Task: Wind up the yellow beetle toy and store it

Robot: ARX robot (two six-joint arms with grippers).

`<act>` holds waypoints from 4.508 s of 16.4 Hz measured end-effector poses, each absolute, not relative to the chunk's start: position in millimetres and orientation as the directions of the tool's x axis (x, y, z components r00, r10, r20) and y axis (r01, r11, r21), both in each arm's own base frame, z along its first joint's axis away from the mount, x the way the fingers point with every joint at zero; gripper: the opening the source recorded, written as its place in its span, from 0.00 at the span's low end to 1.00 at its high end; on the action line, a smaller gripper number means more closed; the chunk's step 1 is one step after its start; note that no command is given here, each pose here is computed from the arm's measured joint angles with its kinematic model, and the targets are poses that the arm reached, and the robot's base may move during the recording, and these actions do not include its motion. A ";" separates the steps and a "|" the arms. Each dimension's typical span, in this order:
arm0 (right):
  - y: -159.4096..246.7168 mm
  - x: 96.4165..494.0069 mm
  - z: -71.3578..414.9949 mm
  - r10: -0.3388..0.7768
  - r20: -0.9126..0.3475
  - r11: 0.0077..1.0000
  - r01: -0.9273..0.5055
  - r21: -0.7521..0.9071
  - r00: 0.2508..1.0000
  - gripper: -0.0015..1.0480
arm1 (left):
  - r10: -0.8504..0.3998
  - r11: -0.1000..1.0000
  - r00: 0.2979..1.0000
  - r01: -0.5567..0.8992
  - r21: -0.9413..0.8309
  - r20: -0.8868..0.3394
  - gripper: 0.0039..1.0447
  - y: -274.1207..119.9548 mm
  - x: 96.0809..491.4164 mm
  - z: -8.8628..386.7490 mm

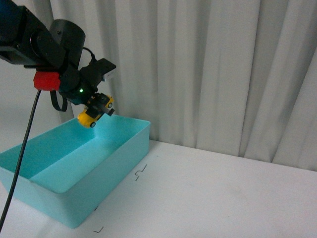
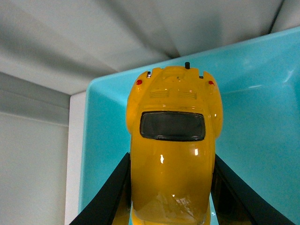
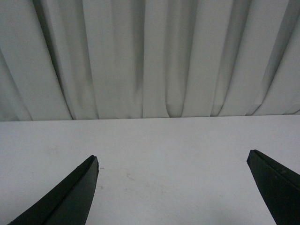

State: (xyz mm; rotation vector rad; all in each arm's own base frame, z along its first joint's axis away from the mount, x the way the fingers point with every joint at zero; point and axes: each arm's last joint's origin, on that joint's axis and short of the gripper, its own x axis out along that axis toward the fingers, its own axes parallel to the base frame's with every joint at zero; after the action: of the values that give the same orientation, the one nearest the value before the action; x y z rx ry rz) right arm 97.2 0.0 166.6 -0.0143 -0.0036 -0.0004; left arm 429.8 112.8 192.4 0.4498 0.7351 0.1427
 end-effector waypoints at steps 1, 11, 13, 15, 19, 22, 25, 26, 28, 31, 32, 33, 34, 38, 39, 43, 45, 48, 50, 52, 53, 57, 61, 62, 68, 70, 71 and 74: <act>0.0 97.2 166.6 -0.001 0.004 1.000 0.001 -0.015 1.000 0.94 | 0.295 0.896 0.728 0.014 0.443 -0.619 0.39 117.4 429.9 186.1; 0.0 97.3 166.5 0.000 0.003 1.000 0.000 -0.014 1.000 0.94 | 0.361 0.888 0.650 -0.021 0.459 -0.669 0.39 145.7 433.4 123.2; 0.0 97.2 166.6 -0.001 0.004 1.000 0.001 -0.014 1.000 0.94 | 0.357 0.888 0.632 0.000 0.461 -0.688 0.39 147.1 433.8 109.5; 0.0 97.2 166.6 -0.001 0.004 1.000 0.001 -0.014 1.000 0.94 | 0.343 0.894 0.608 0.024 0.448 -0.716 0.39 147.4 432.8 96.8; 0.0 97.2 166.6 0.000 0.004 1.000 0.000 -0.014 1.000 0.94 | 0.327 0.894 0.597 0.055 0.445 -0.733 0.47 145.9 433.9 85.3; 0.0 97.2 166.6 0.000 0.004 1.000 0.000 -0.014 1.000 0.94 | 0.307 0.901 0.585 0.077 0.428 -0.751 0.78 141.9 437.3 87.3; 0.0 97.2 166.6 -0.001 0.004 1.000 0.001 -0.014 1.000 0.94 | 0.263 0.917 0.603 0.088 0.390 -0.753 0.93 140.6 438.1 97.7; 0.0 97.2 166.6 -0.001 0.004 1.000 0.001 -0.014 1.000 0.94 | 0.247 0.920 0.632 0.085 0.382 -0.735 0.94 139.4 437.7 110.2; 0.0 97.2 166.6 0.000 0.004 1.000 0.000 -0.014 1.000 0.94 | 0.231 0.917 0.732 0.056 0.394 -0.641 0.94 134.7 430.4 157.4; 0.0 97.2 166.6 0.000 0.004 1.000 0.000 -0.014 1.000 0.94 | 0.172 0.911 0.865 0.042 0.411 -0.471 0.94 111.7 392.2 234.9; 0.0 97.2 166.6 0.000 0.004 1.000 0.000 -0.014 1.000 0.94 | 0.108 0.921 0.898 0.071 0.384 -0.426 0.94 96.3 369.2 256.9; 0.0 97.2 166.6 0.000 0.004 1.000 0.000 -0.014 1.000 0.94 | 0.055 0.928 0.915 0.100 0.358 -0.399 0.94 83.8 350.3 269.9; 0.0 97.2 166.6 0.000 0.004 1.000 0.000 -0.014 1.000 0.94 | 0.007 0.940 0.954 0.096 0.327 -0.301 0.91 69.6 328.4 285.6; 0.0 97.2 166.6 -0.001 0.004 1.000 0.001 -0.014 1.000 0.94 | -0.020 0.997 0.998 0.015 0.072 0.068 0.48 20.0 230.0 293.9; 0.0 97.2 166.6 -0.001 0.004 1.000 0.001 -0.014 1.000 0.94 | -0.004 0.999 0.999 0.001 0.044 0.052 0.36 18.7 219.3 276.4; 0.0 97.2 166.6 -0.001 0.004 1.000 0.001 -0.014 1.000 0.94 | 0.012 1.000 1.000 -0.012 0.005 0.010 0.01 6.2 186.8 227.6; 0.0 97.2 166.6 0.000 0.004 1.000 0.000 -0.014 1.000 0.94 | -0.015 1.000 1.000 0.015 0.004 0.002 0.01 -1.2 173.4 212.6; 0.0 97.2 166.5 0.000 0.003 1.000 0.000 -0.014 1.000 0.94 | -0.002 1.000 1.000 0.002 0.004 -0.020 0.01 -0.1 165.3 200.7; 0.0 97.2 166.6 0.000 0.004 1.000 0.000 -0.014 1.000 0.94 | -0.001 1.000 1.000 0.001 0.004 -0.001 0.01 0.0 158.4 198.8; 0.0 97.3 166.5 0.000 0.003 1.000 0.000 -0.014 1.000 0.94 | 0.000 1.000 1.000 0.000 0.004 -0.006 0.01 0.0 148.9 190.5; 0.0 97.3 166.5 0.000 0.003 1.000 0.000 -0.014 1.000 0.94 | 0.000 1.000 1.000 0.000 0.004 -0.011 0.01 0.0 145.0 186.5; 0.0 97.2 166.6 0.000 0.004 1.000 0.000 -0.014 1.000 0.94 | 0.000 1.000 1.000 0.000 0.004 -0.006 0.01 0.0 134.2 180.1; 0.0 97.2 166.6 0.000 0.004 1.000 0.000 -0.014 1.000 0.94 | 0.000 1.000 1.000 0.000 0.004 0.007 0.01 0.0 114.7 169.6; 0.0 97.2 166.6 0.000 0.004 1.000 0.000 -0.014 1.000 0.94 | 0.000 1.000 1.000 0.000 0.004 0.010 0.01 0.0 113.0 169.8; 0.0 97.2 166.6 0.000 0.004 1.000 0.000 -0.014 1.000 0.94 | 0.001 1.000 1.000 -0.001 0.004 -0.002 0.01 0.0 106.3 168.2; 0.0 97.3 166.5 -0.001 0.003 1.000 0.001 -0.014 1.000 0.94 | 0.000 1.000 1.000 0.000 0.004 0.010 0.01 0.0 97.2 167.1; 0.0 97.3 166.5 -0.001 0.003 1.000 0.001 -0.014 1.000 0.94 | 0.001 1.000 1.000 -0.001 0.004 0.025 0.01 0.0 97.0 169.4; 0.0 97.2 166.6 -0.001 0.004 1.000 0.001 -0.014 1.000 0.94 | 0.000 1.000 1.000 0.000 0.004 -0.003 0.01 0.0 97.2 165.8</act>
State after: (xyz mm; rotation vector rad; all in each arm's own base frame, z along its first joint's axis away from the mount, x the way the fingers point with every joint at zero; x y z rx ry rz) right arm 97.2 0.0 166.6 -0.0143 -0.0040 -0.0008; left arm 97.2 0.0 165.8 0.0040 0.0032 -0.0004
